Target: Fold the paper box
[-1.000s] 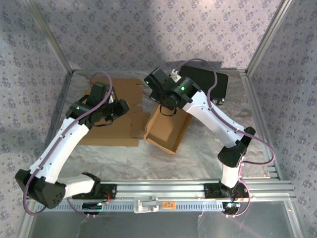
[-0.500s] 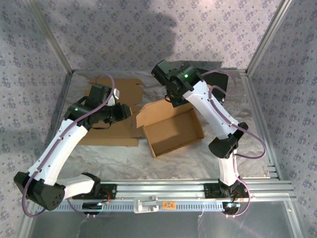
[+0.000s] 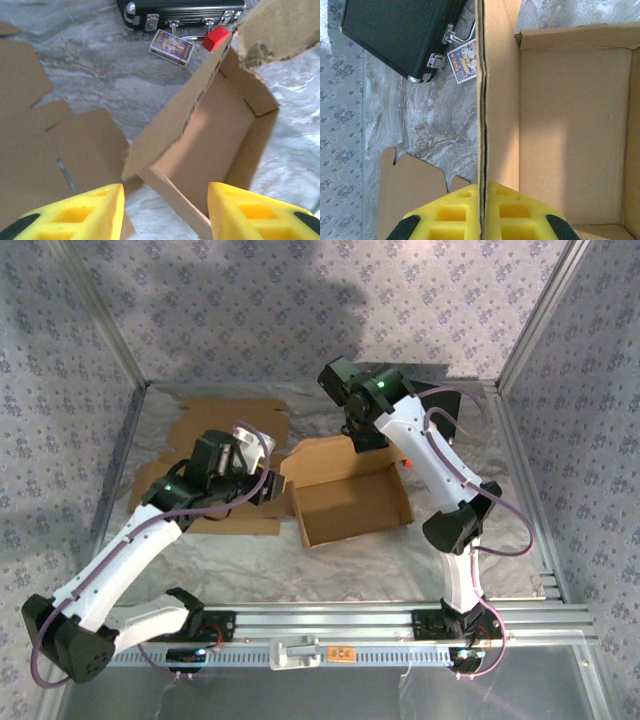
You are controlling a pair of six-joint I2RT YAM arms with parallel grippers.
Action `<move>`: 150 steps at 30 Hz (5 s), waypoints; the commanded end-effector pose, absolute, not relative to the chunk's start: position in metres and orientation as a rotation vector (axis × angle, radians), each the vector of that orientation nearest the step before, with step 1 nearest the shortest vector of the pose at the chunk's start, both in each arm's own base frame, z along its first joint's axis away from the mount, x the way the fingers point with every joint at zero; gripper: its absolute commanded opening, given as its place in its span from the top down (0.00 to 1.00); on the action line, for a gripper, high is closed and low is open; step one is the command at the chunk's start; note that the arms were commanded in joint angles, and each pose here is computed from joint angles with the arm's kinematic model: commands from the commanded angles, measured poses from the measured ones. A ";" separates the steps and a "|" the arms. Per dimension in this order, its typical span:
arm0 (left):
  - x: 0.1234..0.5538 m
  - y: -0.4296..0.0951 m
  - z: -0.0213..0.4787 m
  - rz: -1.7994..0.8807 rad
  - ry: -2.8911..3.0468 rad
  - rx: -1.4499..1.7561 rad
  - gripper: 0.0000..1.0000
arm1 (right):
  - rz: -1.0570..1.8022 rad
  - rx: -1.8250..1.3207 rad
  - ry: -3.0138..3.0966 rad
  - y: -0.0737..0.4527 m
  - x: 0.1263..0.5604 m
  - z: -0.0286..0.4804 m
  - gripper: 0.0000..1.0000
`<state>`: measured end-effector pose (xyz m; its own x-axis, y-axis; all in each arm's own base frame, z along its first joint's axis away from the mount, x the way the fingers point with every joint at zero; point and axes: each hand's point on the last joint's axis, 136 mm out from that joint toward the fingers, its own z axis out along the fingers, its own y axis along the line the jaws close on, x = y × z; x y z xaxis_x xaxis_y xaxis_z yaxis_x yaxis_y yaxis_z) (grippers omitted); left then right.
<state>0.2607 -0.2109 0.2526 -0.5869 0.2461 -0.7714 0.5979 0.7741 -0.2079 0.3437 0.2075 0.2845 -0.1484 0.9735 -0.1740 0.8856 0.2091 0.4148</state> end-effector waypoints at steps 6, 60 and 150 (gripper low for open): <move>0.287 -0.234 0.255 -0.443 2.073 0.819 0.53 | 0.047 1.765 2.137 0.176 0.317 0.272 1.00; 0.282 -0.239 0.225 -0.709 2.045 1.098 1.00 | 0.360 -0.346 2.027 0.050 0.340 0.269 0.23; 0.378 -0.295 0.187 -0.650 1.941 0.417 1.00 | 0.077 -0.113 1.896 0.107 0.322 0.194 1.00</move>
